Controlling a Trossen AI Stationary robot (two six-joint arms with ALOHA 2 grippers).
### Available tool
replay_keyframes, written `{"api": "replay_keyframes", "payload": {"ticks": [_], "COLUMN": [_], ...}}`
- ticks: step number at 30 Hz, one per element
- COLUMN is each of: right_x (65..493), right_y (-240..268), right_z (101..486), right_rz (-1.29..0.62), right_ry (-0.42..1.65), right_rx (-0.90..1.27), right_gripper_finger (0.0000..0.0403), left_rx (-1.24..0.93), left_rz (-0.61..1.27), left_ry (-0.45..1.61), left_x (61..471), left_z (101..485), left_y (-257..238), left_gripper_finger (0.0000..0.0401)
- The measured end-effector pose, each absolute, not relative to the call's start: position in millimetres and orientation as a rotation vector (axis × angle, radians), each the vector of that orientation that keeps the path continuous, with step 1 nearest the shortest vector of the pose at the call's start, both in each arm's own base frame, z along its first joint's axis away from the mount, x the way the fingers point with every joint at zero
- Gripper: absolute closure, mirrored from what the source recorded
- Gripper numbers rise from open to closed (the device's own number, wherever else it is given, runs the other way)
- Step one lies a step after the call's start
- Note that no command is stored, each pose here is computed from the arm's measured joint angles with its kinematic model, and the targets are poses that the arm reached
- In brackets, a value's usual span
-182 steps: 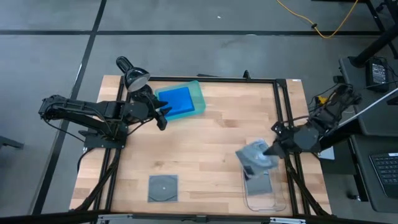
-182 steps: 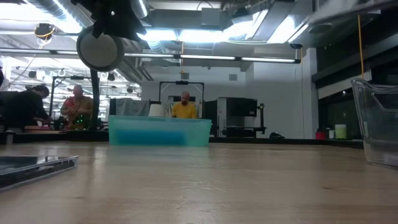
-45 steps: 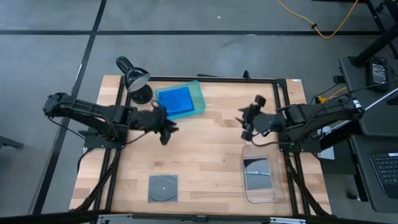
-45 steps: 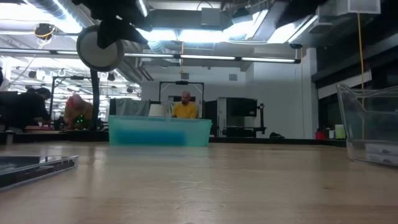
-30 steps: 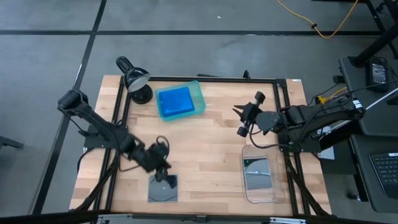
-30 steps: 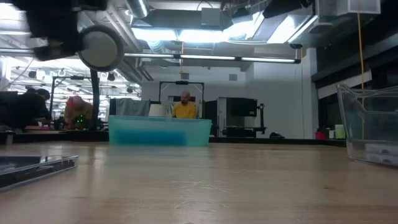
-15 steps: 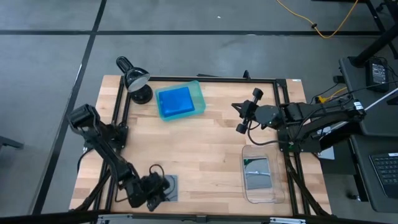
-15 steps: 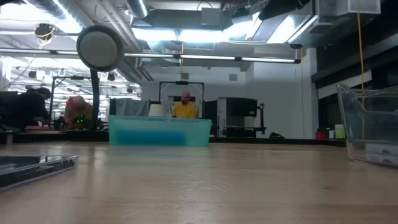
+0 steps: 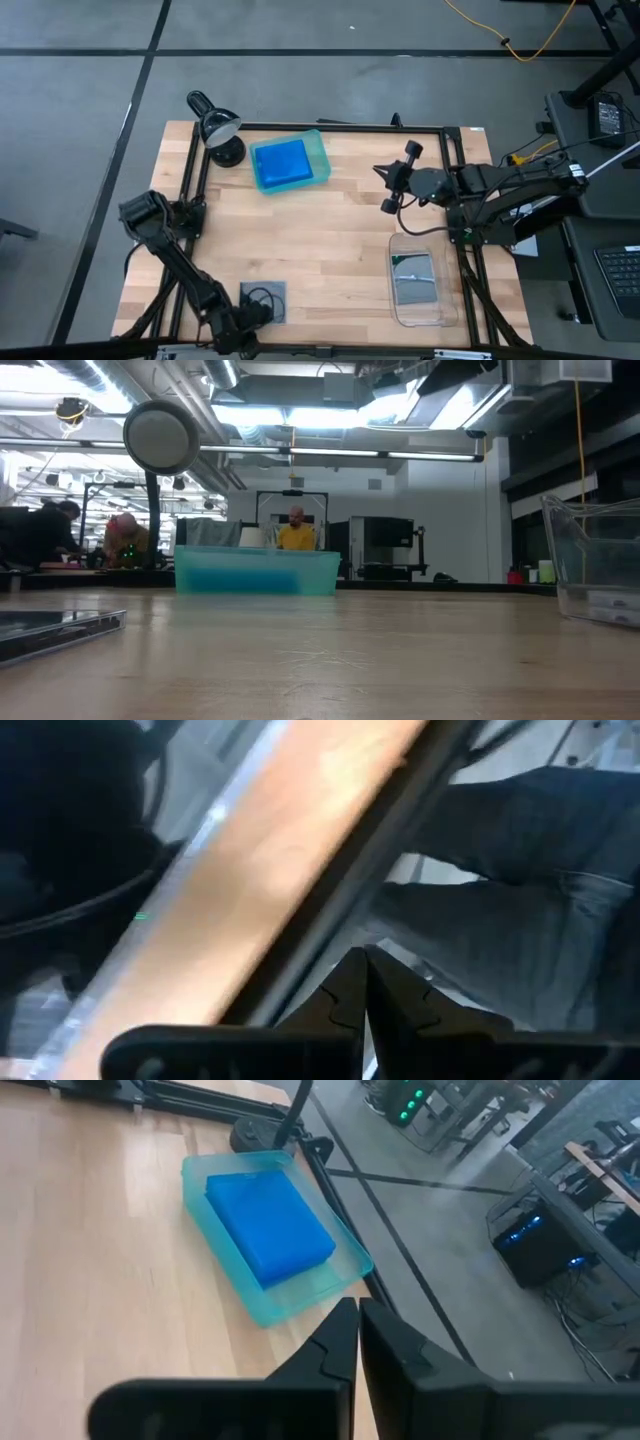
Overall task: Pick & place jewel cases by type
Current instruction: Put the black CD case into the transparent bin
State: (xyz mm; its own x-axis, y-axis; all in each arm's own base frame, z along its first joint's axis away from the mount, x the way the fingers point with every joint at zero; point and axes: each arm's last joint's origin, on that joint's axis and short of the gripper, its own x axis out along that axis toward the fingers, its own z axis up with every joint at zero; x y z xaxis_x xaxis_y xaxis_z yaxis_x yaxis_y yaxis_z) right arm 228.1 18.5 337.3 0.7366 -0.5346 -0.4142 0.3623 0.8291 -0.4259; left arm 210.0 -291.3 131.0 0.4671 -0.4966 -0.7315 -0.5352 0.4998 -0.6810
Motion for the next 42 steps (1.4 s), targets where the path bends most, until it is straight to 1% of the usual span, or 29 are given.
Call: {"api": "replay_keyframes", "payload": {"ticks": [9,16,27,34,38,40,42], "right_x": [229,230,230,234,245,252,258], "right_y": [8,1,-7,-13,-16,-17,-17], "right_z": [337,336,336,332,320,312,305], "right_rz": [-0.513,-0.460,-0.486,-0.397,-0.287,-0.238,-0.220], "right_ry": [0.573,0.577,0.583,0.605,0.655,0.693,0.728], "right_rx": [-0.335,-0.293,-0.278,-0.228,-0.168,-0.156,-0.160], "right_gripper_finger": [0.0382,0.0382,0.0382,0.0382,0.0382,0.0382,0.0382], "left_rx": [-1.049,-0.929,-0.776,-0.697,-0.676,-0.645,-0.601], "left_rz": [0.201,0.212,0.203,0.218,0.218,0.242,0.305], "left_ry": [1.207,1.232,1.252,1.277,1.283,1.245,1.166], "left_x": [215,227,256,274,282,282,279], "left_z": [121,118,115,115,117,122,133], "left_y": [-274,-256,-217,-185,-168,-162,-157], "left_gripper_finger": [0.0400,0.0400,0.0400,0.0400,0.0400,0.0400,0.0400]}}
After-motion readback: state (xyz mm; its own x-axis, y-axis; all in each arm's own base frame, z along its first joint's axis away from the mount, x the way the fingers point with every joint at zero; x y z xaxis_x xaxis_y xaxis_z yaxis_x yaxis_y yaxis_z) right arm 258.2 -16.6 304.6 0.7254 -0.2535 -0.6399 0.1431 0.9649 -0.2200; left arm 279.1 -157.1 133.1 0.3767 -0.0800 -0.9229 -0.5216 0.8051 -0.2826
